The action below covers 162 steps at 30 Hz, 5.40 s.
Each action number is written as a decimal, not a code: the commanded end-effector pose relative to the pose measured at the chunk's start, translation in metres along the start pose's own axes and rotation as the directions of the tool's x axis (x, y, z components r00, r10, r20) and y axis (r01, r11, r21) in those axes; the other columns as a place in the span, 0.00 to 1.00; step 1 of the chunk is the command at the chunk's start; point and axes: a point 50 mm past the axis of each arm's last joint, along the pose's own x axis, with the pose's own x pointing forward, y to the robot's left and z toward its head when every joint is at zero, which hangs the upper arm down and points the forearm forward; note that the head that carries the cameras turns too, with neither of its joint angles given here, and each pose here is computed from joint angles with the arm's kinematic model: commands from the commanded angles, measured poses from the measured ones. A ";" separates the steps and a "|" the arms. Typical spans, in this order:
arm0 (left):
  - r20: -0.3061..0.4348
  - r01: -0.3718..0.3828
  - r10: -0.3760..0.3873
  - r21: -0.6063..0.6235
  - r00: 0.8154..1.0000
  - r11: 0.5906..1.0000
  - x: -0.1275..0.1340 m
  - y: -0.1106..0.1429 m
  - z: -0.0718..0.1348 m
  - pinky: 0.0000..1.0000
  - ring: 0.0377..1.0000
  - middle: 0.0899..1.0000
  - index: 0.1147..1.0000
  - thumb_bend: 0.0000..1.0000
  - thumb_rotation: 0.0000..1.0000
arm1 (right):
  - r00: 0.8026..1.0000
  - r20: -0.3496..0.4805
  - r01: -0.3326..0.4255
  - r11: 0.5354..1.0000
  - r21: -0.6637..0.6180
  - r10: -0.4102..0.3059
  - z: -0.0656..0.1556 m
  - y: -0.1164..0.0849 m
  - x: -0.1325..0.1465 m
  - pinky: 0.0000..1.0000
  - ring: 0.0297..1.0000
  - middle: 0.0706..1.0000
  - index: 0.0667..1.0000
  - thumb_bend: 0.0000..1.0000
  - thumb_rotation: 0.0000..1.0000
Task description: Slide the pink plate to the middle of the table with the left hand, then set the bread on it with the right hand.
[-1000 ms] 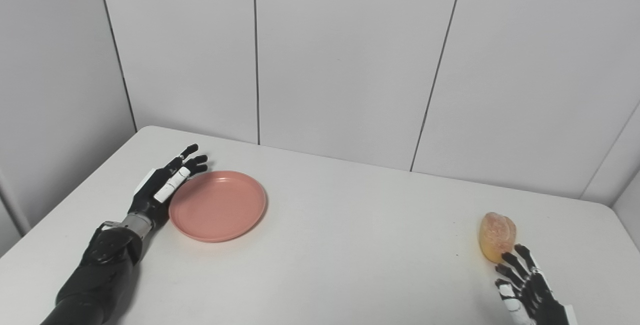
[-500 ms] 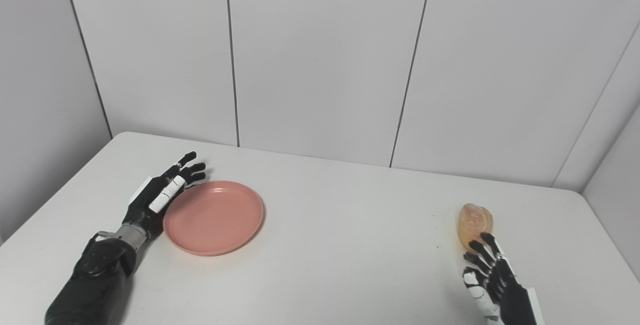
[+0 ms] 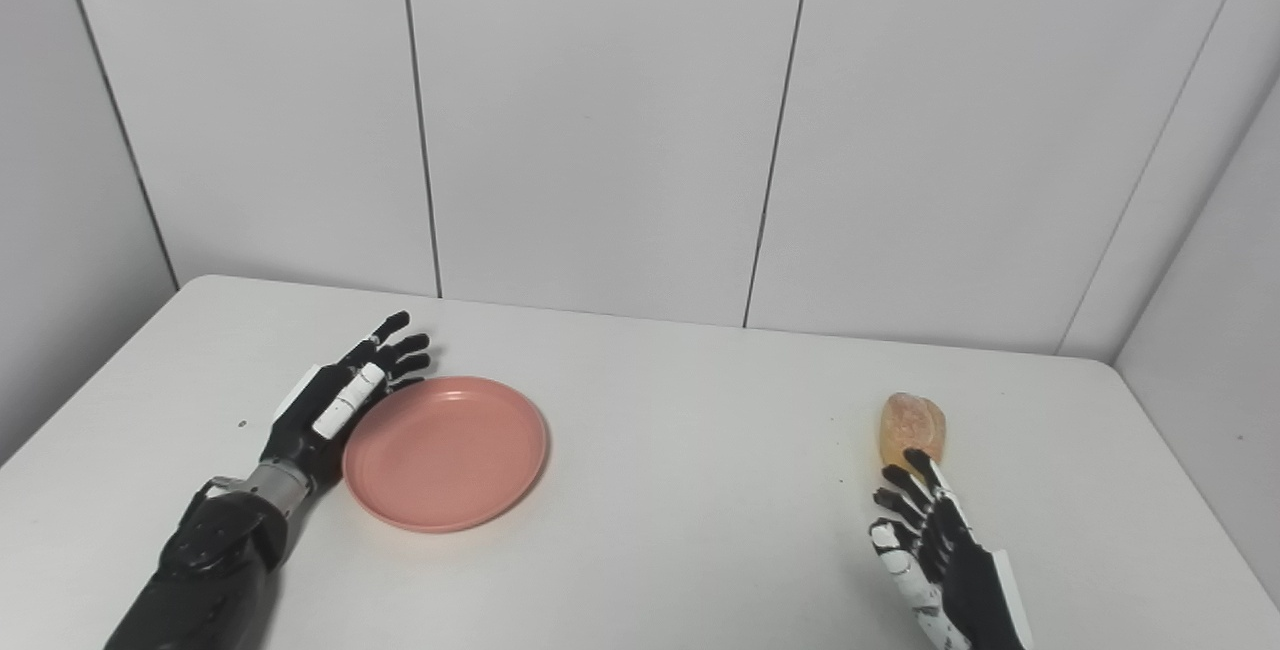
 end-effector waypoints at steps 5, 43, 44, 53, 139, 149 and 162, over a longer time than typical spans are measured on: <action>-0.009 0.010 -0.010 0.000 1.000 1.000 0.001 -0.029 -0.002 0.83 0.88 0.87 0.92 0.84 0.70 | 0.999 -0.054 0.004 1.000 0.030 -0.003 -0.008 0.015 -0.009 0.75 0.81 0.84 0.90 0.72 0.76; -0.053 0.030 -0.032 -0.038 0.998 0.999 -0.005 -0.128 0.000 0.84 0.87 0.86 0.92 0.80 0.70 | 0.999 -0.047 -0.023 1.000 0.005 0.024 0.004 0.039 -0.003 0.71 0.78 0.84 0.90 0.73 0.79; -0.053 0.026 -0.028 -0.040 0.998 0.999 -0.005 -0.129 0.001 0.86 0.87 0.86 0.93 0.79 0.69 | 0.999 -0.048 -0.024 1.000 0.007 0.024 0.004 0.039 -0.003 0.71 0.79 0.85 0.90 0.74 0.79; -0.051 0.047 -0.048 -0.032 0.998 0.998 -0.002 -0.121 0.008 0.88 0.89 0.88 0.94 0.74 0.69 | 0.998 -0.049 -0.029 1.000 0.000 0.029 0.011 0.056 0.000 0.72 0.79 0.85 0.90 0.75 0.80; -0.059 0.105 -0.107 -0.031 0.993 0.994 -0.002 -0.106 -0.003 0.87 0.90 0.90 0.96 0.72 0.73 | 0.982 0.066 0.091 0.134 -0.987 -0.178 0.145 -0.015 0.199 0.37 0.57 0.74 0.81 0.97 0.63; -0.059 0.108 -0.110 -0.036 0.992 0.993 -0.002 -0.107 -0.003 0.87 0.90 0.90 0.96 0.72 0.72 | 0.973 -0.066 -0.035 0.142 -0.989 -0.223 0.134 -0.016 0.213 0.26 0.40 0.63 0.79 0.94 0.64; -0.067 0.114 -0.117 -0.040 0.991 0.993 -0.003 -0.105 -0.004 0.87 0.90 0.90 0.96 0.73 0.71 | 0.931 -0.244 -0.220 0.117 -0.969 -0.273 0.113 -0.019 0.223 0.26 0.38 0.56 0.79 0.93 0.67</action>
